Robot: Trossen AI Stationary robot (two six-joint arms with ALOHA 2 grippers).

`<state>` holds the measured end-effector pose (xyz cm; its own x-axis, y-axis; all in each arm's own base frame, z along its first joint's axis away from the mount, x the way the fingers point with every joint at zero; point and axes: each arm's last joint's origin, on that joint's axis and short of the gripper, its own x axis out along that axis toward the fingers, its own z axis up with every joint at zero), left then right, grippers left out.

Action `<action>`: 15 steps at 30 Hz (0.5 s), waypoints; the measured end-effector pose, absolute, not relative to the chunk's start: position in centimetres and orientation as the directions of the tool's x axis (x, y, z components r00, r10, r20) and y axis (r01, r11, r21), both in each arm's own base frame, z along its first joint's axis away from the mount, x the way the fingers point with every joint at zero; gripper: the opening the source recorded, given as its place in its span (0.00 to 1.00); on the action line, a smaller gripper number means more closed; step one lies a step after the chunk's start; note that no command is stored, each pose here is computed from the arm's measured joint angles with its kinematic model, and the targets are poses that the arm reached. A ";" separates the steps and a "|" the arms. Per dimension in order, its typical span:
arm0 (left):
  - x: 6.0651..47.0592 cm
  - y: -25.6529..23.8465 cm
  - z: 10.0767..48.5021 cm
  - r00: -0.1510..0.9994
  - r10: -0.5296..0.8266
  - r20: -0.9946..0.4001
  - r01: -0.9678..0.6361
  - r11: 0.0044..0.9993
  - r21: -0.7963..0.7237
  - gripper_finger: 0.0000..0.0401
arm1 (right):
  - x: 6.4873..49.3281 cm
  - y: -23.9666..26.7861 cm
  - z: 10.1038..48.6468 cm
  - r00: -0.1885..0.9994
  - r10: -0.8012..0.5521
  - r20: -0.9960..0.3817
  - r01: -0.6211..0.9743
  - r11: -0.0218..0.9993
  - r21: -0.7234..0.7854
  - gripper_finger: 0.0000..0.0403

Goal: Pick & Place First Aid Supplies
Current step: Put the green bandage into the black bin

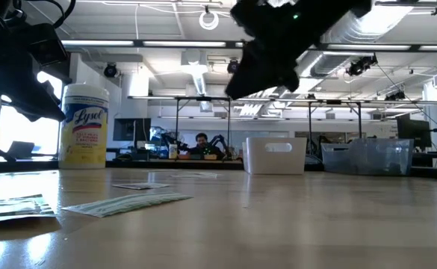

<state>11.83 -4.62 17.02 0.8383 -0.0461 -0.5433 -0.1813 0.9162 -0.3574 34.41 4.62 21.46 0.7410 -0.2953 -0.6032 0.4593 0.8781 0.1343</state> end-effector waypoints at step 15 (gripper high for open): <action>11.8 -4.6 17.0 0.838 -0.046 -0.543 -0.181 0.916 -0.357 0.19 | 40.5 2.0 15.1 0.707 -0.266 -0.656 0.350 0.937 -0.002 0.21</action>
<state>11.83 -4.62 17.03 0.8383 -0.0463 -0.5433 -0.1810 0.9163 -0.3574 40.52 2.03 15.13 0.7065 -0.2656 -0.6559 0.3505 0.9366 -0.0017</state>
